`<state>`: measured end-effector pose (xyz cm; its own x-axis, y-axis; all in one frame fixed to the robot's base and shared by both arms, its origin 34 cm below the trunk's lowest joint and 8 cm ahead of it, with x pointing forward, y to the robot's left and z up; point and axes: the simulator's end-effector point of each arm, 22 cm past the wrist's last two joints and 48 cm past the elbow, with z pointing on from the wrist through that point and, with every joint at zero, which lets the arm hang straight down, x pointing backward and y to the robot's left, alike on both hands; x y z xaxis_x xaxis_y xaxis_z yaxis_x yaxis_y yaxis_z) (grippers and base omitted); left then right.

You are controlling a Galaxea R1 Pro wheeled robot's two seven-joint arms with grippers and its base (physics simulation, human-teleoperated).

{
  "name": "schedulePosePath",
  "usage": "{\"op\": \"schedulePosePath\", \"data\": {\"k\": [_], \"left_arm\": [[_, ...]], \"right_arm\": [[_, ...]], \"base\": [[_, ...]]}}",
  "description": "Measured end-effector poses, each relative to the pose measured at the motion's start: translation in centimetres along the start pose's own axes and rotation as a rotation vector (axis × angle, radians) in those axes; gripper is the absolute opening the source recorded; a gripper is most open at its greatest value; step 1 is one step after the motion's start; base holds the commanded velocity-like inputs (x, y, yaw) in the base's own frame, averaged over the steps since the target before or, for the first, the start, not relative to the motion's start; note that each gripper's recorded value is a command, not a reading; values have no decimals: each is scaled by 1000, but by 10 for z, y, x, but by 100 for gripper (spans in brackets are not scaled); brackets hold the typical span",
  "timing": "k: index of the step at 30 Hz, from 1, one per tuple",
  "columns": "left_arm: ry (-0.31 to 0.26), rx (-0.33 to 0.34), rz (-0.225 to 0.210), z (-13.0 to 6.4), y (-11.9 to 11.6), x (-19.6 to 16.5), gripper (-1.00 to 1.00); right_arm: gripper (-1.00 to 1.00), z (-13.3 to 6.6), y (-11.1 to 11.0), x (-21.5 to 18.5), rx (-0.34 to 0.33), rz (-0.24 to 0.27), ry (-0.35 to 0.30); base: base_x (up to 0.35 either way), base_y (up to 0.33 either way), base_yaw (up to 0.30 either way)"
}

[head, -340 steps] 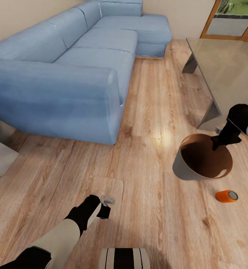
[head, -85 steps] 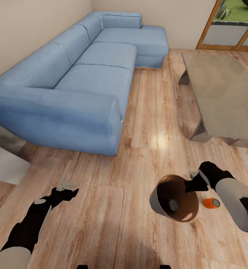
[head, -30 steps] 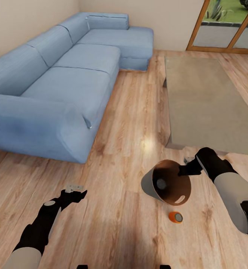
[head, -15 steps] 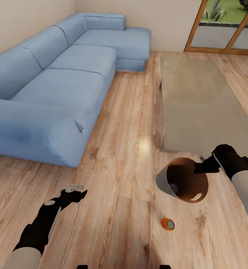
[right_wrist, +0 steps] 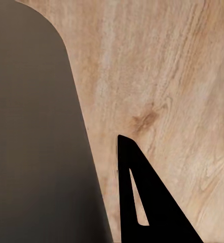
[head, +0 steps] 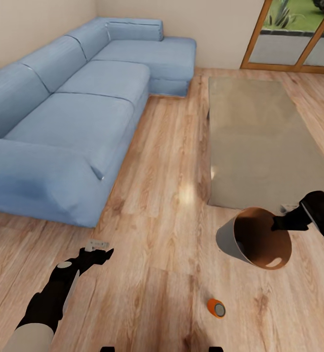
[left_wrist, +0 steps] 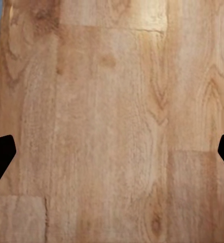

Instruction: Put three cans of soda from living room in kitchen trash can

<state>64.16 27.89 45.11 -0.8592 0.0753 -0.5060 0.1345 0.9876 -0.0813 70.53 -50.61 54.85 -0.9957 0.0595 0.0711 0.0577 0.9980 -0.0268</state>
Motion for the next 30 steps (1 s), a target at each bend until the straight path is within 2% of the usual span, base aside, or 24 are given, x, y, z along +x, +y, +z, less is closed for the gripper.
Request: {"op": "schedulePosePath", "data": {"k": [3,6,13,18,24,27,30], "left_arm": [[1,0,0,0,0,0,100],[1,0,0,0,-1,0,100],[11,-1,-2,0,0,2,100],[80,-5,-28,-3,1,9,100],[218,-12,-88,-15,1,18,100],[261,13,-58,-25,-20,3,100],[270,25,-44,-27,-30,-1,100]], "right_arm": [[-100,0,-12,7,16,10,11],[-100,9,-19,23,30,10,41],[-100,20,-19,42,21,21,75],[-100,27,-22,55,31,14,97],[-100,29,-20,58,23,20,102],[-100,36,-19,71,17,25,124],[-100,38,-22,75,34,15,131]], "base": [[6,-306,0],[2,-309,0],[0,-312,0],[26,-287,0],[119,-172,0],[72,-229,0],[25,-283,0]]}}
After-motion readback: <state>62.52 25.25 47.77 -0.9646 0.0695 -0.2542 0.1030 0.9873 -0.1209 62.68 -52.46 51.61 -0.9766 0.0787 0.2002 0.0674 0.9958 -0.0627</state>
